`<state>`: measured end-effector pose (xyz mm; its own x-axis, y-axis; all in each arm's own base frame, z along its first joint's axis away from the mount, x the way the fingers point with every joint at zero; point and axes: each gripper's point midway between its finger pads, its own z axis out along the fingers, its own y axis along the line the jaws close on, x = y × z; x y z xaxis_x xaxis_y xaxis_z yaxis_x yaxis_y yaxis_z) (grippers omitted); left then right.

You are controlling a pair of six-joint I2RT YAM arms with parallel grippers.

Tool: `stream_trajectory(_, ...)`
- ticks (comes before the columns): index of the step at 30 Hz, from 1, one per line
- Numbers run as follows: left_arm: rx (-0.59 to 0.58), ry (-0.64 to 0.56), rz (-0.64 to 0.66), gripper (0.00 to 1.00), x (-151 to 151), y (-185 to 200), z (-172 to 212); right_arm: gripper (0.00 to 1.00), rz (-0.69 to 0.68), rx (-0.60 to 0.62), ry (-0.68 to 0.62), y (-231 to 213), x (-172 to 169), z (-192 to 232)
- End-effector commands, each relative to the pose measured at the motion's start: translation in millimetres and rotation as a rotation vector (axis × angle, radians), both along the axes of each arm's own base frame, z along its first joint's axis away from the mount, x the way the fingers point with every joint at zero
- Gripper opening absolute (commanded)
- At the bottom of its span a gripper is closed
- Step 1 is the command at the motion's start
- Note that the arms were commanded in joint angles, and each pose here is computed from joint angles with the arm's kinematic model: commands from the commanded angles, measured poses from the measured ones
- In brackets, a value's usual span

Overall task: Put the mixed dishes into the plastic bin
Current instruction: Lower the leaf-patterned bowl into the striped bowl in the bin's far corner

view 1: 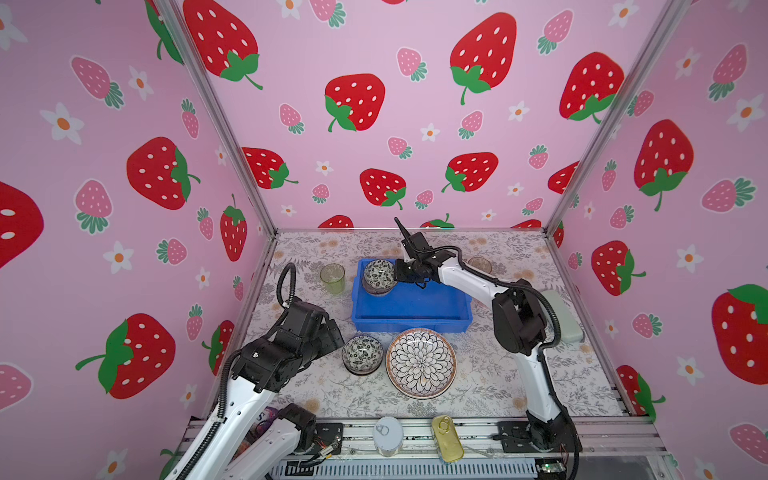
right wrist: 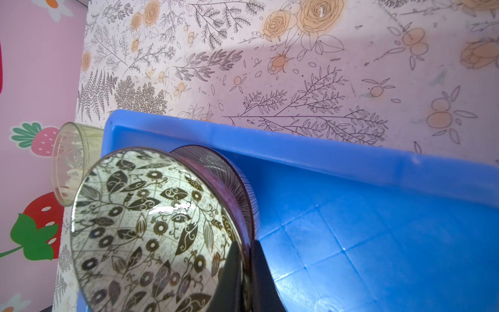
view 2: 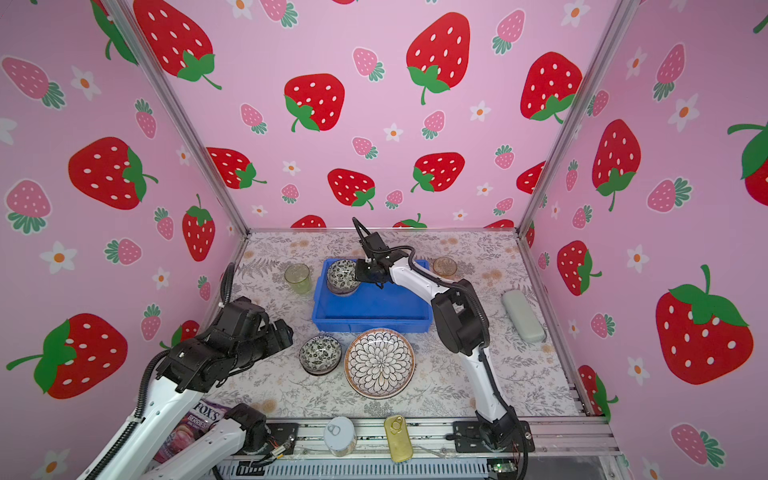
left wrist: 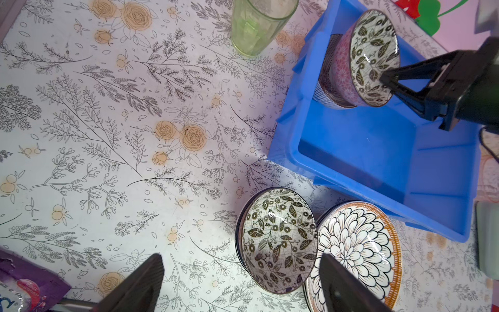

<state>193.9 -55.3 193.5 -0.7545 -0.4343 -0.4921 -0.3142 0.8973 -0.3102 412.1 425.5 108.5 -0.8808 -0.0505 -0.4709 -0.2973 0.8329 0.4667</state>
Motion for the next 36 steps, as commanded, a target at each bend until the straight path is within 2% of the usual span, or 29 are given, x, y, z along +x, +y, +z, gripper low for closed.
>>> stream_trajectory(1,0.003,0.008,0.012,0.93,-4,4,-3,0.04,-0.004,0.059,-0.038,13,8,20)
stream_trajectory(21,0.002,0.015,0.018,0.93,-7,6,-7,0.19,0.017,0.066,-0.024,23,7,12)
stream_trajectory(32,0.004,0.016,0.024,0.93,-8,8,-8,0.32,0.037,0.063,-0.022,24,2,15)
stream_trajectory(36,0.004,0.017,0.032,0.93,-10,10,-8,0.38,0.041,0.06,-0.074,20,4,33)
